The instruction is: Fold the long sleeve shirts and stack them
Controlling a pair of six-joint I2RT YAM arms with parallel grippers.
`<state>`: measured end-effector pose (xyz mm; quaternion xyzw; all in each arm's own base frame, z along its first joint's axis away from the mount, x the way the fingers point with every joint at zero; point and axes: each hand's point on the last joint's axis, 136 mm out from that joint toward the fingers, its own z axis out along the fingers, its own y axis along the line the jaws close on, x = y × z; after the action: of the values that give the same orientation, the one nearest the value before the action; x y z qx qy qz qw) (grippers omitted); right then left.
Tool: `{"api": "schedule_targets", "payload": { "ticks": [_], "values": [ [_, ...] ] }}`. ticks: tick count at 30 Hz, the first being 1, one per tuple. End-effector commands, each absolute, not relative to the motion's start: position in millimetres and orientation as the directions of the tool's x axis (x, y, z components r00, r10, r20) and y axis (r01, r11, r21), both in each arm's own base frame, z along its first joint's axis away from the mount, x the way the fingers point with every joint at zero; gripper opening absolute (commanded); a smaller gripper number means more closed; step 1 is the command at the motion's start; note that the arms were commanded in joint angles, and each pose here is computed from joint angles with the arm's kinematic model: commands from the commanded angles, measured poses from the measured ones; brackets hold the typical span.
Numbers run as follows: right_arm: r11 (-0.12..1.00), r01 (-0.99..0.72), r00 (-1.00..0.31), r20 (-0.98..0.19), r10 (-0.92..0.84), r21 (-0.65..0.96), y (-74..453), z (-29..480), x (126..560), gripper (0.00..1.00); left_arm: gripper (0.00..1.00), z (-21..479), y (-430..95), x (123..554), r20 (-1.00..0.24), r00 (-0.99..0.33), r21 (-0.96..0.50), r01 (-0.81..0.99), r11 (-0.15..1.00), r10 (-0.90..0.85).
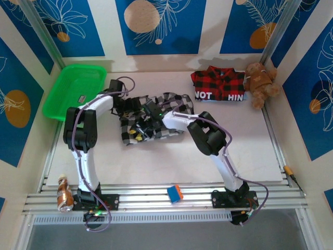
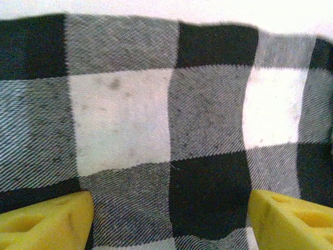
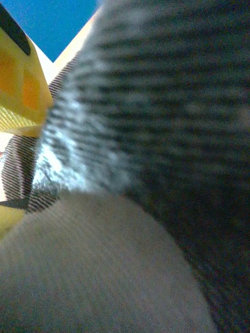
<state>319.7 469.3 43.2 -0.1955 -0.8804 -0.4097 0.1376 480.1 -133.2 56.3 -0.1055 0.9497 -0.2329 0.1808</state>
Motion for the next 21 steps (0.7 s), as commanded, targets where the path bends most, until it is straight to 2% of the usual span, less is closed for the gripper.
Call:
{"api": "schedule_targets", "payload": {
  "ticks": [1, 6, 9, 13, 16, 19, 21],
  "values": [
    [0.488, 0.587, -0.809, 0.486, 0.330, 0.646, 475.2, 66.1, 329.3, 0.43, 0.79, 103.4, -135.8, 480.6, -0.336, -0.899, -0.586, -0.033, 0.809, -0.281],
    [0.461, 0.580, -0.814, 0.474, 0.335, 0.671, 459.7, 107.1, 337.1, 0.50, 0.89, 165.3, -131.0, 470.5, -0.389, -0.868, -0.638, 0.012, 0.770, -0.309],
    [0.458, 0.598, -0.802, 0.489, 0.344, 0.658, 447.9, 125.9, 333.9, 0.52, 0.91, 190.7, -115.6, 457.8, -0.397, -0.851, -0.637, -0.013, 0.771, -0.342],
    [0.436, 0.531, -0.847, 0.433, 0.310, 0.727, 443.0, 161.6, 339.7, 0.53, 0.92, 209.2, -90.6, 433.1, -0.388, -0.824, -0.649, -0.074, 0.757, -0.413],
    [0.490, 0.379, -0.925, 0.305, 0.227, 0.785, 434.6, 184.8, 348.3, 0.55, 0.94, 202.5, -78.2, 406.3, -0.384, -0.817, -0.623, -0.114, 0.774, -0.430],
    [0.524, 0.118, -0.993, 0.094, 0.072, 0.844, 431.6, 211.6, 359.0, 0.58, 0.94, 181.0, -76.4, 381.1, -0.339, -0.837, -0.628, -0.138, 0.766, -0.429],
    [0.577, -0.060, -0.998, -0.050, -0.033, 0.815, 427.0, 221.3, 362.0, 0.60, 0.92, 162.7, -73.5, 366.4, -0.295, -0.848, -0.633, -0.172, 0.755, -0.440]
  ]
}}
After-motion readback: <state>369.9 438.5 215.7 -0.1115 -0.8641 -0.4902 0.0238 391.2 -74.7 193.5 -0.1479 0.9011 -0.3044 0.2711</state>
